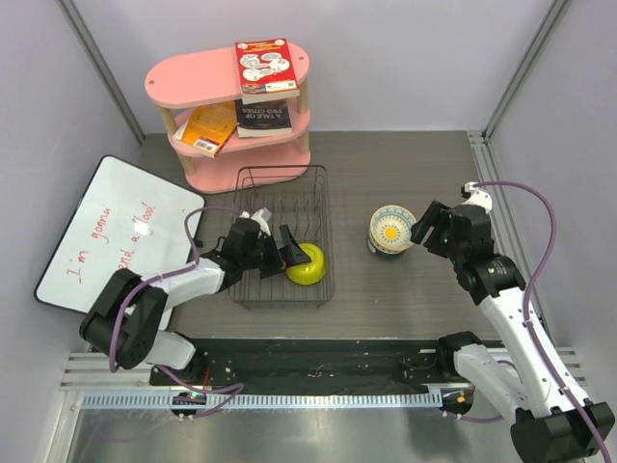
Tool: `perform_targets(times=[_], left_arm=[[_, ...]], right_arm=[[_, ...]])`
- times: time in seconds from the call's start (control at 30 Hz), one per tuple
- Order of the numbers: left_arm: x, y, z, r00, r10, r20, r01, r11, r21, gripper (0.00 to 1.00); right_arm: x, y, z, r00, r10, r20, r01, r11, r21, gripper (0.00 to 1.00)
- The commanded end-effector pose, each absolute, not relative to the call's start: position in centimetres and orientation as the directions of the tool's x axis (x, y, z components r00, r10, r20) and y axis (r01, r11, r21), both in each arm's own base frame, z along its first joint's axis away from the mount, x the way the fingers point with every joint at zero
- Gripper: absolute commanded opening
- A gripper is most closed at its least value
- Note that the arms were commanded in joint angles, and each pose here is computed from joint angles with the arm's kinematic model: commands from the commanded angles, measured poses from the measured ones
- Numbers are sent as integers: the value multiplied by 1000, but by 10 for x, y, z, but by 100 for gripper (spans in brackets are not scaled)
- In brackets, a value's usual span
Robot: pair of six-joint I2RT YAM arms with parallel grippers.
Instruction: Unload the bowls from the dish rack
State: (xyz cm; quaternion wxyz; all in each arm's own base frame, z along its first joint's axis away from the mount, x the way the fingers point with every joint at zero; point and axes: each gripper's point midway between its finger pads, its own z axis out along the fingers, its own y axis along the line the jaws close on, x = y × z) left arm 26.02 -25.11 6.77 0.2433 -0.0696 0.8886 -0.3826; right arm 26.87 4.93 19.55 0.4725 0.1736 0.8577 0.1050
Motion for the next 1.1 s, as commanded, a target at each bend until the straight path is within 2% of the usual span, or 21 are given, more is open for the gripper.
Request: perform_targets(times=[0.0, 0.17, 0.43, 0.63, 0.93, 1.07], left_arm=[[261, -244, 53, -874, -323, -363, 17, 726, -687, 100], [257, -235, 44, -874, -334, -354, -20, 751, -660, 100], [242, -204, 31, -894, -284, -346, -77, 859, -506, 100], [236, -199, 29, -905, -257, -339, -70, 875, -478, 99], [247, -212, 38, -904, -249, -349, -38, 858, -513, 92], [246, -226, 33, -921, -243, -303, -31, 824, -566, 79]], right_arm=[[274, 50, 203, -471, 390, -792, 180, 921, 346, 73], [275, 51, 203, -471, 389, -792, 177, 921, 347, 73], [277, 52, 204, -473, 391, -789, 174, 920, 352, 72], [277, 54, 205, -475, 394, -787, 168, 918, 359, 72], [279, 54, 207, -471, 390, -791, 165, 920, 355, 72], [278, 53, 207, -470, 385, -794, 167, 922, 349, 71]])
